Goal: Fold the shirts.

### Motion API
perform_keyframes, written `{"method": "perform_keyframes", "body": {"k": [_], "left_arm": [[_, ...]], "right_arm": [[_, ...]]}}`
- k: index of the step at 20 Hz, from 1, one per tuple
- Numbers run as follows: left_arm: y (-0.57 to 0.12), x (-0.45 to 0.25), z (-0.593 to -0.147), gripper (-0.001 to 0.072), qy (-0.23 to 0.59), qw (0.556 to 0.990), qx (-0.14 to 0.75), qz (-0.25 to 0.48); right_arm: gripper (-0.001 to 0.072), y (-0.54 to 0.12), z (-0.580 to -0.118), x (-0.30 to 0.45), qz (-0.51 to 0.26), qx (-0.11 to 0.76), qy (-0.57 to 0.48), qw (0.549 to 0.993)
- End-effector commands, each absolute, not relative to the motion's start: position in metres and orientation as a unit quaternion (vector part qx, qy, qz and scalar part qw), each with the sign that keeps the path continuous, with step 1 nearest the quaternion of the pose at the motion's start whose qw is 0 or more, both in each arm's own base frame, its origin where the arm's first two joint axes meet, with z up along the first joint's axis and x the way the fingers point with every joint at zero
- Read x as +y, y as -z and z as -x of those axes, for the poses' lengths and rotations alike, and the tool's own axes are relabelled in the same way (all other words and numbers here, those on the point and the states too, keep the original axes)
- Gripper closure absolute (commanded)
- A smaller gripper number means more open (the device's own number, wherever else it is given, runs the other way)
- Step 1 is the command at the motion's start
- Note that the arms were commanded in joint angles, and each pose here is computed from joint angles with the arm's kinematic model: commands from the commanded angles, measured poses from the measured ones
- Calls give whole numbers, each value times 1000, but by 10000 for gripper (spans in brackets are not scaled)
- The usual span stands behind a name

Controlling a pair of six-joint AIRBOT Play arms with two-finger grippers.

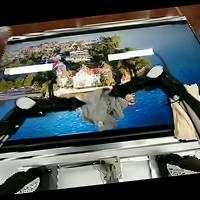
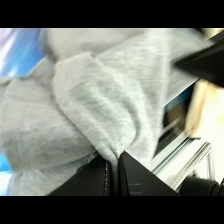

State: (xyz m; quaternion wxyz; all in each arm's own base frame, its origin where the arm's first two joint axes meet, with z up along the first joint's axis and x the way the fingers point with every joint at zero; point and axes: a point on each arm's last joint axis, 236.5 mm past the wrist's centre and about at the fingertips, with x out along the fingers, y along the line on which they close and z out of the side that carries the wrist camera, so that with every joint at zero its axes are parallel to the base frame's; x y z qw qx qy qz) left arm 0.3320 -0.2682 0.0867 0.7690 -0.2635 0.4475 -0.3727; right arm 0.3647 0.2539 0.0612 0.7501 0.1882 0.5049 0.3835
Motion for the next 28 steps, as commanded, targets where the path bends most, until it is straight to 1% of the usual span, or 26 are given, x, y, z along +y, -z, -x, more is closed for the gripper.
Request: {"method": "perform_keyframes", "body": {"k": [1,3,5,7,8,10,12,14,17,20,21,22,23,25,28], "left_arm": [[-297,-257,-347,668,426,856,205,211],[-425,-240,-313,669,445,872,60,198],[-506,-226,-264,669,464,867,-35,180],[-540,-220,-232,669,478,857,-61,183],[-540,-220,-223,669,481,857,-52,179],[-510,-221,-222,669,470,868,11,158],[-455,-215,-236,669,430,888,114,120],[-395,-202,-251,668,384,896,208,84],[-304,-190,-270,668,335,882,326,58],[-215,-190,-278,668,312,850,418,69],[-186,-189,-281,668,301,843,438,77],[-161,-189,-285,668,290,839,452,84],[-136,-187,-288,668,278,836,463,93],[-92,-184,-294,668,255,831,484,106],[-43,-182,-313,668,224,826,503,119]], "right_arm": [[657,-227,-374,250,-125,314,-429,837],[658,-327,-355,234,-101,197,-420,880],[658,-391,-325,218,-97,126,-406,900],[658,-422,-294,206,-102,107,-395,907],[658,-425,-281,201,-106,112,-391,907],[658,-410,-260,193,-100,156,-379,907],[657,-376,-244,186,-88,235,-363,897],[657,-333,-230,176,-72,332,-342,876],[658,-273,-215,170,-69,474,-311,821],[658,-200,-201,196,-64,569,-320,755],[658,-168,-199,207,-62,593,-318,737],[658,-137,-200,215,-58,606,-311,730],[658,-103,-208,221,-51,612,-297,732],[657,-45,-240,219,-40,606,-253,753],[657,-1,-310,210,-25,563,-201,801]]}}
